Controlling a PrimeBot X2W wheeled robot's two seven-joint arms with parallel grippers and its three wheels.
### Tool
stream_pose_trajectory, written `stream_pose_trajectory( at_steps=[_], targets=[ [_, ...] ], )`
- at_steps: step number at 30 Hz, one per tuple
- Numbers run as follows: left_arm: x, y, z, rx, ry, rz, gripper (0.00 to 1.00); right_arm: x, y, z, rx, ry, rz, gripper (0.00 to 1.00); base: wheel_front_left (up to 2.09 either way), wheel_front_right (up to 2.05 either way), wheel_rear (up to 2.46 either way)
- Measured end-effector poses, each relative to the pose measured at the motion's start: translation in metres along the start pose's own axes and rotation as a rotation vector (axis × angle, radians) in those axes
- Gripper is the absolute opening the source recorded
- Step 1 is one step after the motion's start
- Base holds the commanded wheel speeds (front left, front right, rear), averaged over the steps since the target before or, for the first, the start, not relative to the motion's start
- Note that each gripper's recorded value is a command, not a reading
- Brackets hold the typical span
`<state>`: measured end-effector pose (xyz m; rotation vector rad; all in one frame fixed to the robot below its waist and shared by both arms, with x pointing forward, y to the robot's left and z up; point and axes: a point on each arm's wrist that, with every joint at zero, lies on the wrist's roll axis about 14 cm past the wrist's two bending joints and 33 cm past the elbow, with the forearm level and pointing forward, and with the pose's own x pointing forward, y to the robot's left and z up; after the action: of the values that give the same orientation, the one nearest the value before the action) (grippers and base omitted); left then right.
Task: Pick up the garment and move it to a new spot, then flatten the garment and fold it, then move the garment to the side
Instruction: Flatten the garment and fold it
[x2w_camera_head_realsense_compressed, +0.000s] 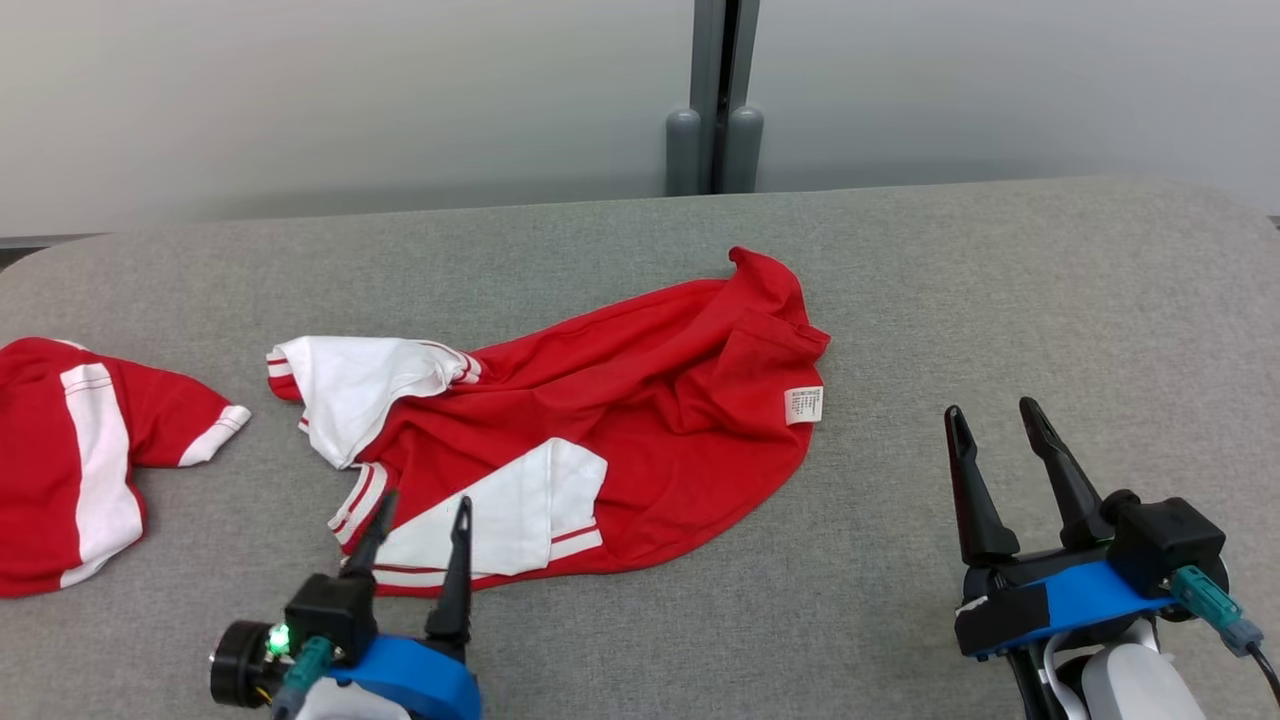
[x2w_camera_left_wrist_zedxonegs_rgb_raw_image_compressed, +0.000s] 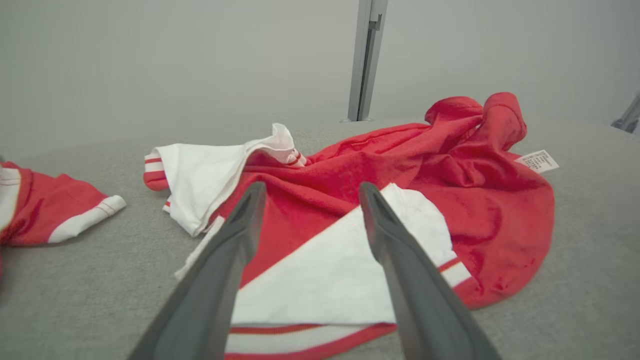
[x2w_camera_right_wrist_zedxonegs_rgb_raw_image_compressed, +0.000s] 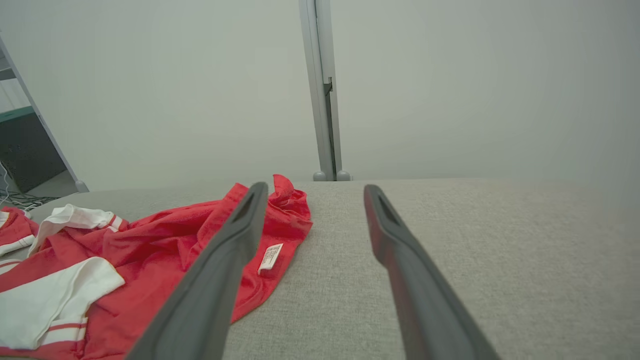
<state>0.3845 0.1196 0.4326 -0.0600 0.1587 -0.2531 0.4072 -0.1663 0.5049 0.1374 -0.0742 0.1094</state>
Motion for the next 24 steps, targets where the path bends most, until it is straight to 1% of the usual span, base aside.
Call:
stream_pose_trajectory(
  at_steps=[5,16,24],
  targets=[
    [-0.008,-0.016,-0.025,-0.051,0.072,-0.031,1.0,-0.002,-0.005,0.0,0.0,0.001,-0.016,1.0,0.0,0.0,0.0],
    [-0.02,-0.023,-0.062,-0.111,0.188,-0.03,1.0,-0.001,-0.007,-0.004,0.002,0.011,-0.021,1.0,0.0,0.0,0.0],
    [-0.017,-0.023,-0.072,-0.127,0.225,-0.028,1.0,-0.002,-0.01,-0.006,0.0,0.017,-0.03,1.0,0.0,0.0,0.0]
  ],
)
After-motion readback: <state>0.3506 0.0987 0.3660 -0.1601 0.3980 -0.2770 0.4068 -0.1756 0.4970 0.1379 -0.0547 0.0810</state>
